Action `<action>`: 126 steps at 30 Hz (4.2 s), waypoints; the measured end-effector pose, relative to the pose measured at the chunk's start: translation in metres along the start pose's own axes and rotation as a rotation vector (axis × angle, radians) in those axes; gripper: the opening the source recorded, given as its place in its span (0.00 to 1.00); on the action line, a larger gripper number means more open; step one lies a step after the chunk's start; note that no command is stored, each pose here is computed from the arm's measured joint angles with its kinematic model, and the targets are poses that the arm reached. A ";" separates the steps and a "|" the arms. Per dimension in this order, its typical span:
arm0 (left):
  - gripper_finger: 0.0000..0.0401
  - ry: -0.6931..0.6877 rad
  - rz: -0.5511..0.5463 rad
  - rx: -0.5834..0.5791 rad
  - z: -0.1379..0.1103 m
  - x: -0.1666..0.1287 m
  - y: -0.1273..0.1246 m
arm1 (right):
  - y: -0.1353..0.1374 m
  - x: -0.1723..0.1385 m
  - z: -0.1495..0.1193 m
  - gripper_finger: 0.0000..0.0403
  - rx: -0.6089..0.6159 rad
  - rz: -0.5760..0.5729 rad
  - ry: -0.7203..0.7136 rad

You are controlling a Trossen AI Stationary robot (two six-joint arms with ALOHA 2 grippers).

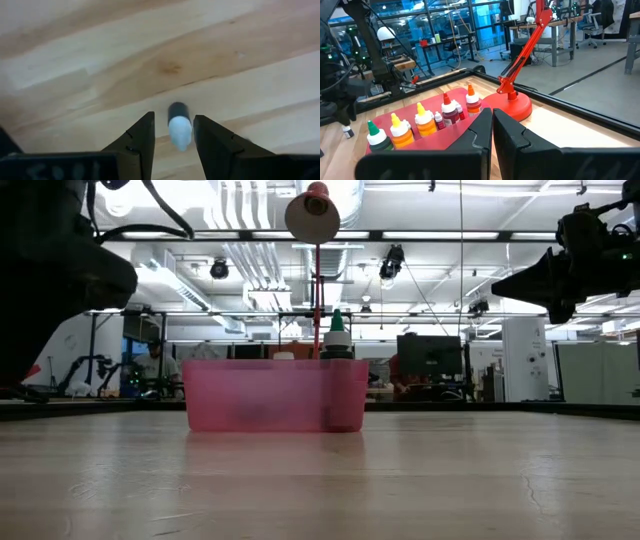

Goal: Pick & Place food coloring
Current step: Put the small black food coloring bottle into the pink bin

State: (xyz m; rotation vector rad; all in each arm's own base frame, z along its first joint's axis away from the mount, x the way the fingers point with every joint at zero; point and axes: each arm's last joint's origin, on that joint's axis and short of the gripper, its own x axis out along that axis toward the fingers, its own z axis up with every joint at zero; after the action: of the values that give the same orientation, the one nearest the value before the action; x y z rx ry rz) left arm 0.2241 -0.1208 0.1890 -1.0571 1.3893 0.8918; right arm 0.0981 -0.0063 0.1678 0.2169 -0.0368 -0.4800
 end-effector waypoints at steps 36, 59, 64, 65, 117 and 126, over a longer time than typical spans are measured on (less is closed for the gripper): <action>0.06 -0.018 0.001 0.037 -0.010 0.015 -0.008 | 0.000 0.000 0.000 0.02 0.000 0.000 0.000; 0.07 -0.059 -0.003 0.201 0.008 -0.020 -0.019 | 0.000 0.000 0.000 0.02 0.000 0.000 0.000; 0.07 -0.113 0.023 0.249 0.022 -0.044 -0.023 | 0.000 0.000 0.000 0.02 0.000 0.000 0.000; 0.07 -0.126 0.029 0.263 0.025 -0.049 -0.024 | 0.000 0.000 0.000 0.02 0.000 0.000 -0.001; 0.06 -0.329 0.069 1.252 0.153 -0.042 -0.099 | 0.000 0.000 0.000 0.02 0.000 -0.001 0.000; 0.06 -0.335 0.051 1.270 0.162 -0.019 -0.092 | 0.000 0.000 0.000 0.02 0.000 0.000 0.000</action>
State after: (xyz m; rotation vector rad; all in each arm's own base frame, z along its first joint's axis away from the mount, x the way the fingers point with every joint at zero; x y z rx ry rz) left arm 0.3620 0.0049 0.1980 0.1005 1.3206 0.0748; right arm 0.0981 -0.0063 0.1678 0.2168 -0.0368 -0.4805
